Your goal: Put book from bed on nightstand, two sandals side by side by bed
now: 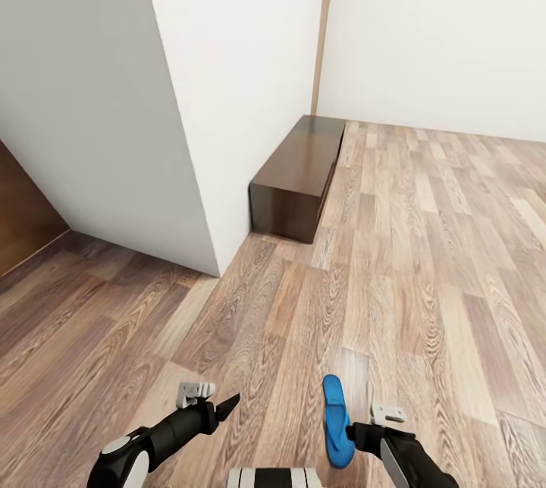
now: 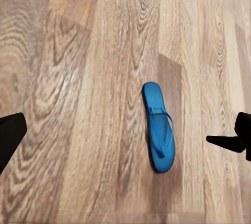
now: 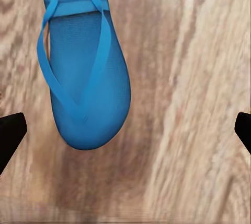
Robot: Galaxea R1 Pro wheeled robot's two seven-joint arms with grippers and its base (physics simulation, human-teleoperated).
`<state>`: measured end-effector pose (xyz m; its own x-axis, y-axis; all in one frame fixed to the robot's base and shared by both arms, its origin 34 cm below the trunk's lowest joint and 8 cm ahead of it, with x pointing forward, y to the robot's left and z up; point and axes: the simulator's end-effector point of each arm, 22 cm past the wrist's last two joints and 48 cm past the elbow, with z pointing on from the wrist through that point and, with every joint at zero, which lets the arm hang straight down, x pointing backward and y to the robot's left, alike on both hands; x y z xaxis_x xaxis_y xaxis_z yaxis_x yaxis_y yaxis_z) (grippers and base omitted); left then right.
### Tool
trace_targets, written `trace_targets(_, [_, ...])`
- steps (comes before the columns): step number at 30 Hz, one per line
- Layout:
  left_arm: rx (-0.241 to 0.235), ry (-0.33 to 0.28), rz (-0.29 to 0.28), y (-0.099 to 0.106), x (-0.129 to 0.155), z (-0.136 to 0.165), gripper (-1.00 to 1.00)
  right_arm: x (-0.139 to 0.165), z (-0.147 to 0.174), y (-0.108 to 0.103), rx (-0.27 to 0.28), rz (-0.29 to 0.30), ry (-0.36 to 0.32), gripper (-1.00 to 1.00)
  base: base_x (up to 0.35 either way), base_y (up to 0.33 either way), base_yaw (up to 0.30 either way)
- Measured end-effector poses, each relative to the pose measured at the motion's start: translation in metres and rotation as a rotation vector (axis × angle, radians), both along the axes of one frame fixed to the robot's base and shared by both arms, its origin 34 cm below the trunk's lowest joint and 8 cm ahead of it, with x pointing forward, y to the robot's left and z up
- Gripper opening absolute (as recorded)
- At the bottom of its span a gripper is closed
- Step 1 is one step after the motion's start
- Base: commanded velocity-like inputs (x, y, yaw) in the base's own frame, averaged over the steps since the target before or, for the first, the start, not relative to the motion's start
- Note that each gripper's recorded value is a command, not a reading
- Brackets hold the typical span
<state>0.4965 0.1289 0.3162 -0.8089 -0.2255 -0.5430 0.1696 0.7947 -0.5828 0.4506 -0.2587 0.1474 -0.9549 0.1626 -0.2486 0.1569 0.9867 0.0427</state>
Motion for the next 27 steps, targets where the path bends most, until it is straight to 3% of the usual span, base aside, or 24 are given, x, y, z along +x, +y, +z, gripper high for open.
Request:
trace_targets(4, [0.000,0.016,0.000,0.000,-0.003,-0.007,1.00,-0.006,-0.006,0.008,0.001,0.027,0.018,1.00,0.000,0.000,0.000])
trace_targets(7, [0.000,0.029,0.000,0.000,-0.006,-0.013,1.00,-0.014,-0.013,0.029,0.004,0.110,0.039,1.00,0.000,0.000,0.000])
trace_targets(9, [0.000,0.037,0.000,0.000,-0.007,-0.016,1.00,-0.022,-0.017,0.050,0.003,0.214,0.054,1.00,0.000,0.000,0.000])
trace_targets(12, [0.000,0.049,0.000,0.000,-0.010,-0.021,1.00,-0.029,-0.022,0.059,0.002,0.265,0.068,1.00,0.000,0.000,0.000])
trace_targets(16, [0.000,0.065,0.000,0.000,-0.013,-0.028,1.00,-0.036,-0.027,0.064,0.004,0.293,0.085,1.00,0.000,0.000,0.000])
trace_targets(27, [0.000,0.073,0.000,0.000,-0.015,-0.032,1.00,-0.039,-0.030,0.066,0.006,0.300,0.092,1.00,0.000,0.000,0.000])
